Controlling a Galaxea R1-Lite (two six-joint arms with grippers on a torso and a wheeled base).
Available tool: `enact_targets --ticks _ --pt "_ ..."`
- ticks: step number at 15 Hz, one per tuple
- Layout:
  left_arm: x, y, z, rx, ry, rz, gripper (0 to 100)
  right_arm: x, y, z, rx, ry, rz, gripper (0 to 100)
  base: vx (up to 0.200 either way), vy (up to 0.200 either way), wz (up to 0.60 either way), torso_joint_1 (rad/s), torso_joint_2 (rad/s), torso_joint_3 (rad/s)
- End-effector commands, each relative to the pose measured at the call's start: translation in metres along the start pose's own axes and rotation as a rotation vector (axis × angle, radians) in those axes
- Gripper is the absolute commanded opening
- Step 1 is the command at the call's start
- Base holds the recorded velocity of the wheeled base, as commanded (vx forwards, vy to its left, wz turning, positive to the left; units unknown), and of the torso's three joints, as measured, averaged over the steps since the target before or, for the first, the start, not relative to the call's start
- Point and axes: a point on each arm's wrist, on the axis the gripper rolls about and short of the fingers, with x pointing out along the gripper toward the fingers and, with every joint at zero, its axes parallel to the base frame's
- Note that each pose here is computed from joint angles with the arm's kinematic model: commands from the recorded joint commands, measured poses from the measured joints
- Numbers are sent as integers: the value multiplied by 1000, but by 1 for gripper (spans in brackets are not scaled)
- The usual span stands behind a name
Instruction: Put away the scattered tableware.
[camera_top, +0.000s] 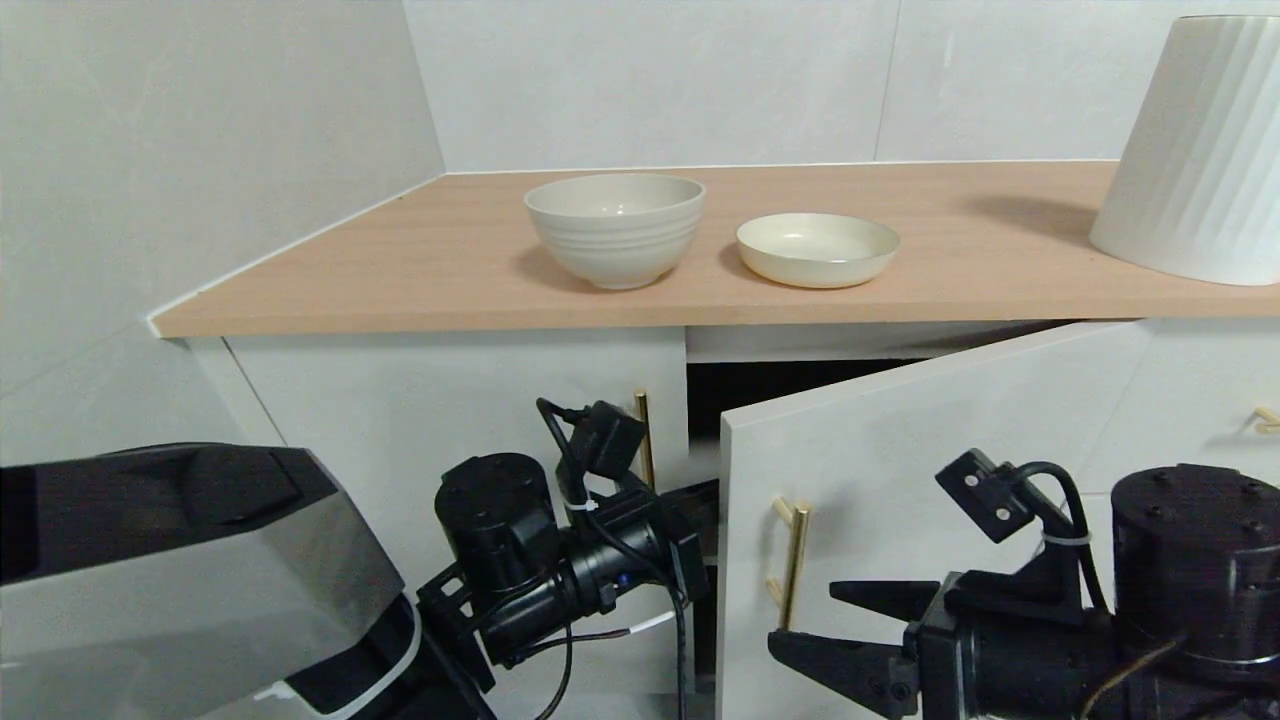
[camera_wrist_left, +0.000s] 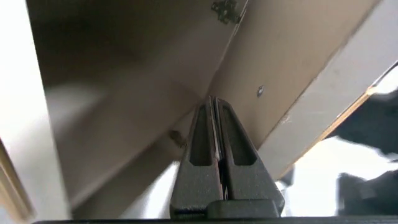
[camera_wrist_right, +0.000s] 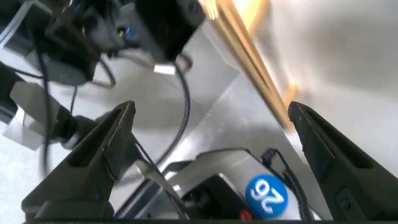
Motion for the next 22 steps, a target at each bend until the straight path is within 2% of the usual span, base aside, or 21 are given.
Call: enact_targets --ticks 1,2,3,4,5,7,8,11,16,19,22 --pt "7 5 -4 29 10 8 0 -17 4 -5 -7 -24 -18 100 0 0 0 0 0 0" --pt "7 4 -3 38 7 7 0 -18 4 -7 -8 -25 -26 100 0 0 0 0 0 0" --pt "7 4 2 64 7 8 0 -19 4 -9 -15 -42 -81 100 0 0 0 0 0 0" --pt "6 3 5 66 21 12 0 -21 2 -10 -36 -39 -136 100 0 0 0 0 0 0" --pt "8 2 10 77 29 14 0 -26 1 -14 -67 1 -188 100 0 0 0 0 0 0" --pt "13 3 13 105 24 12 0 -34 5 -16 -85 36 -186 100 0 0 0 0 0 0" --pt "13 3 10 117 30 15 0 -38 8 -12 -88 19 -176 100 0 0 0 0 0 0" --pt "16 7 2 107 45 45 0 -41 11 -10 -93 2 -168 100 0 0 0 0 0 0" --pt "16 5 4 109 31 59 0 -41 11 -11 -98 5 -167 100 0 0 0 0 0 0" --pt "17 0 3 110 27 44 0 -42 10 -12 -108 9 -168 100 -200 0 0 2 4 7" --pt "18 1 -1 107 38 45 0 -42 10 -12 -108 9 -168 100 -200 0 0 1 4 1"
